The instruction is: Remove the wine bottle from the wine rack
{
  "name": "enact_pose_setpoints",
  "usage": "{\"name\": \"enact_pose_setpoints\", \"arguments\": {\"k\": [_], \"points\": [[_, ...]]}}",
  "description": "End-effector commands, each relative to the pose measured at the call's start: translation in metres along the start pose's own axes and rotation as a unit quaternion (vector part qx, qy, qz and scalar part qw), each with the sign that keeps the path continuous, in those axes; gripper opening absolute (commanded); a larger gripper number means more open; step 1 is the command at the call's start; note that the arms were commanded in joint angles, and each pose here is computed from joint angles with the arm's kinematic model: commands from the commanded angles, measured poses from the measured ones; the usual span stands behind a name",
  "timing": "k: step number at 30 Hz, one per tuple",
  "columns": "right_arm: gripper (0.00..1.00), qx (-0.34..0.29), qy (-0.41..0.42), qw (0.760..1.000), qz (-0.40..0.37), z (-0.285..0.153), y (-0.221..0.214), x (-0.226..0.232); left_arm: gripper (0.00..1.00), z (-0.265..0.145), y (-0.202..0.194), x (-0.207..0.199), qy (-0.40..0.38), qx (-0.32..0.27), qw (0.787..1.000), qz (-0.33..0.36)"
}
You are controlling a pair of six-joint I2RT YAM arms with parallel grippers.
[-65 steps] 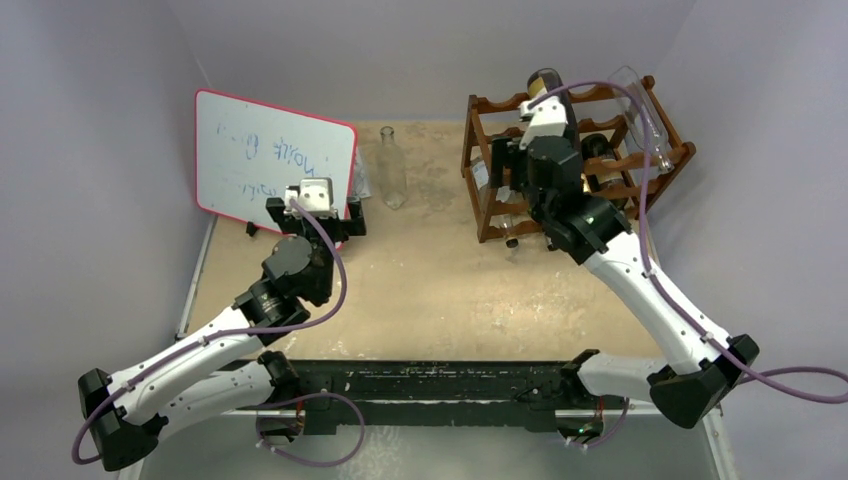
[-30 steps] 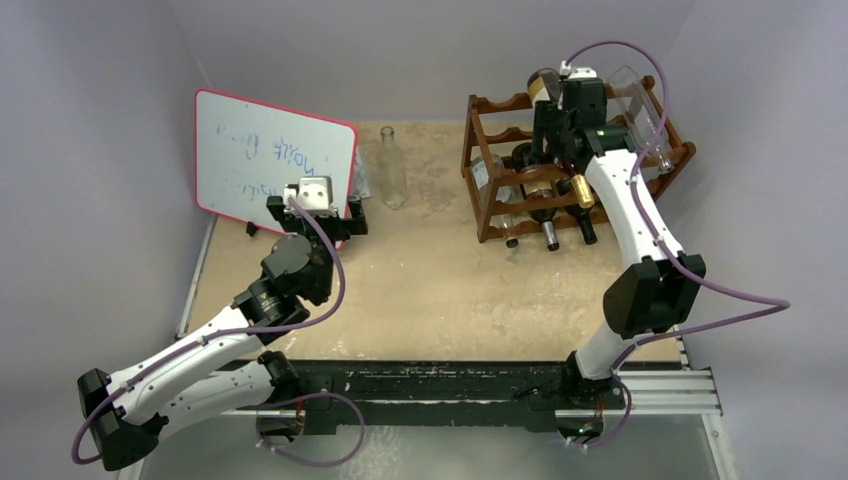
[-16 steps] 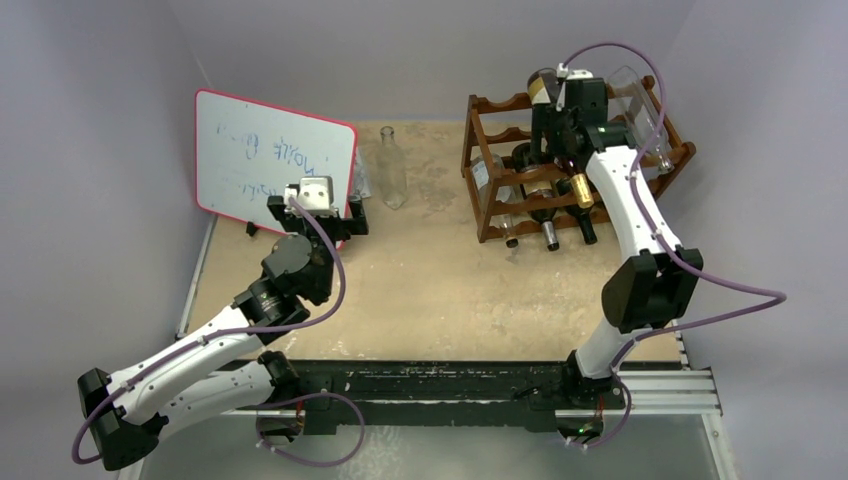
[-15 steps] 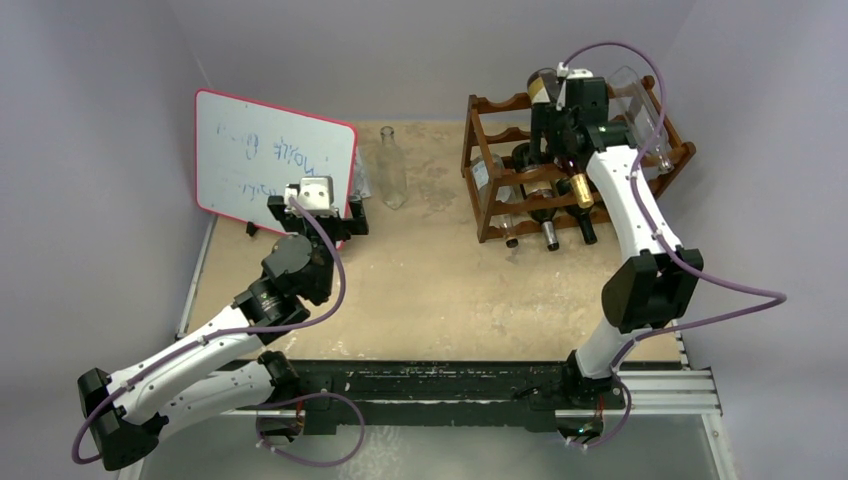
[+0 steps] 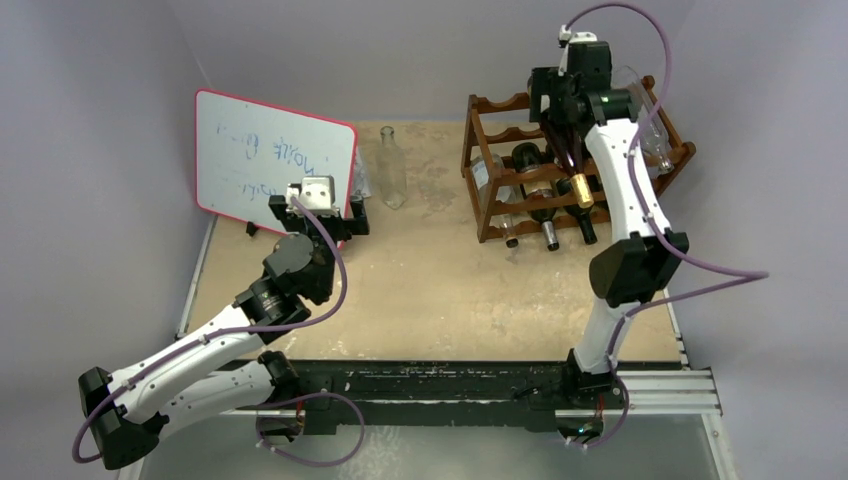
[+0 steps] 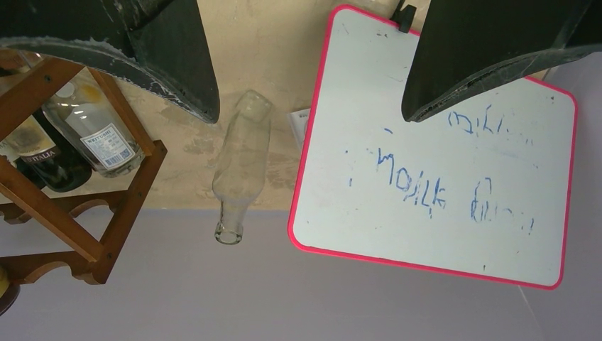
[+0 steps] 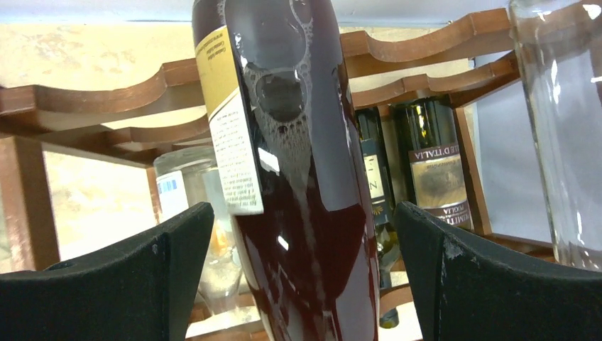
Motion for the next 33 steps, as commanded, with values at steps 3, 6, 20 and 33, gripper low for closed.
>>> {"name": "enact_pose_setpoints", "arguments": {"k": [3, 6, 20, 33], "points": [[1.0, 0.02, -0.025, 0.999, -0.031, 0.012, 0.008, -0.003, 1.0, 0.0, 0.02, 0.002, -0.005, -0.02, 0.999, -0.031], [1.0, 0.029, -0.04, 0.998, -0.036, 0.02, 0.006, -0.004, 1.0, 0.0, 0.02, 0.002, -0.006, -0.021, 0.999, -0.031], [1.0, 0.041, -0.032, 0.998, -0.031, 0.018, -0.005, -0.004, 1.0, 0.001, 0.018, 0.0, -0.007, -0.018, 0.999, -0.026], [0.88, 0.033, -0.018, 0.999, -0.015, 0.008, -0.019, -0.006, 1.0, 0.002, 0.017, -0.002, -0.009, -0.016, 1.0, -0.023]]}}
Point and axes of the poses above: each gripper's point midway between its finger pads, its own z axis out along the fingers, its own x axis along the line the jaws close on, y = z × x, the point moved 8 cm from there along -z, back along the fingers, and after that the axes turned 11 degrees about z, right-handed, at the moved point
